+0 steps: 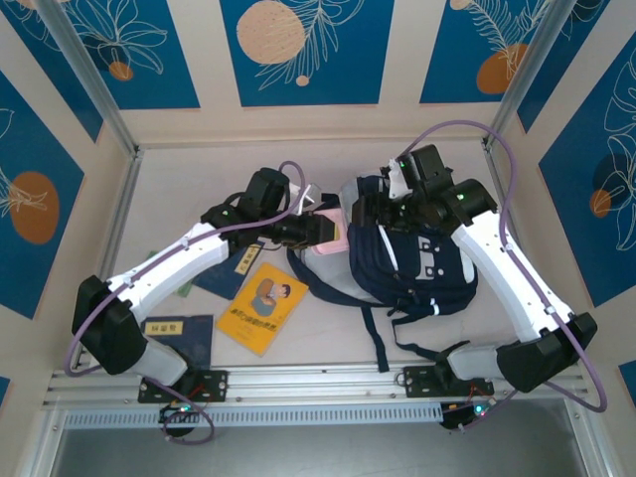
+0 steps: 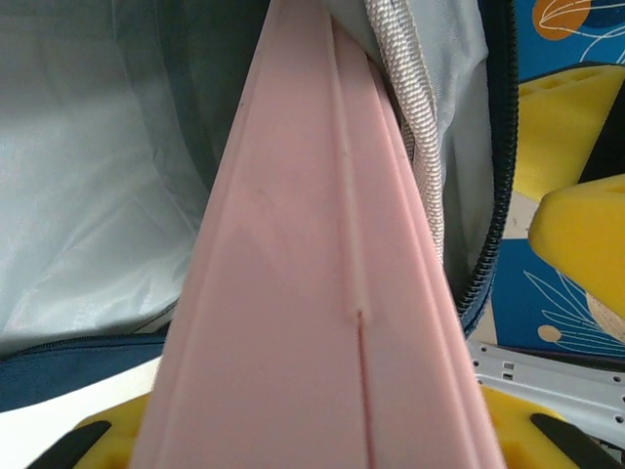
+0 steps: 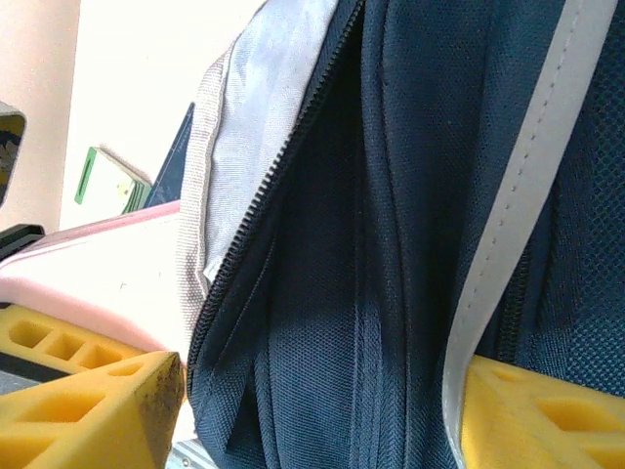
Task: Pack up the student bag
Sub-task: Open the student bag at the middle-right of the table.
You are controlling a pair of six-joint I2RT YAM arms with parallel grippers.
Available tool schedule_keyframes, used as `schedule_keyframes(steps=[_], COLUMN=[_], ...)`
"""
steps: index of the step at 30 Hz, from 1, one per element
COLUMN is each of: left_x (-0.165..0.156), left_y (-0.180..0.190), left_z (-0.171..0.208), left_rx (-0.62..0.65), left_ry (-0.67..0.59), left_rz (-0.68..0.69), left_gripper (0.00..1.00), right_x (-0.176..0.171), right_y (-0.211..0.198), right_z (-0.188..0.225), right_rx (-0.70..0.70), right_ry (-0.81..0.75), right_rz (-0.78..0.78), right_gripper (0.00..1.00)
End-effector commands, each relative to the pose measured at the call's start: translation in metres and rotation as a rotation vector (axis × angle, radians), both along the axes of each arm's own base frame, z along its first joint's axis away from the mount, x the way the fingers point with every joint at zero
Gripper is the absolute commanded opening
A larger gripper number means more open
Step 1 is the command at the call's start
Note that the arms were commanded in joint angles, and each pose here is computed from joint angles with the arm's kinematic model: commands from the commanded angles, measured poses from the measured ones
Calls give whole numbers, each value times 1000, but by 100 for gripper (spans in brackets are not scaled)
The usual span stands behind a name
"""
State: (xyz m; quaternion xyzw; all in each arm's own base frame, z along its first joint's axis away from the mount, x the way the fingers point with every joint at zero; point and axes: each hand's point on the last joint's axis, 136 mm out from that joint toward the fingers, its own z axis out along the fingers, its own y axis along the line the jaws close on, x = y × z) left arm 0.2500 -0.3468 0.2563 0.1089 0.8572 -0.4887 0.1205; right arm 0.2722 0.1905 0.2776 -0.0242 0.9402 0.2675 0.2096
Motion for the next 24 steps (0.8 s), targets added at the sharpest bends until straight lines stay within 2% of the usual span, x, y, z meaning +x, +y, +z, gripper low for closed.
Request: schedule_keyframes(steps=[1, 6, 8, 12, 14, 19, 24], left_x=[-3, -3, -4, -5, -6, -7, 2], left_y=[-21, -25, -26, -25, -24, -19, -3], left_z=[59, 61, 65, 68, 67, 55, 29], left_rx=[-161, -171, -177, -181, -177, -145, -47], left_ry=[-147, -147, -155, -168, -173, -172, -154], left_rz=[-86, -94, -99, -99, -98, -86, -31], left_gripper=[21, 21, 21, 21, 20, 20, 19], right_x=[-2, 0, 3, 8, 10, 13, 10], right_y=[19, 34, 31, 19, 20, 20, 10], right_z=[13, -1, -10, -21, -19, 0, 24], right_rx=[53, -3, -41, -102, -87, -44, 6], right_ry=[22, 57, 75, 86, 83, 52, 15], right_rz=[22, 38, 14, -34, -24, 30, 104], right_gripper=[73, 72, 68, 46, 29, 2, 0])
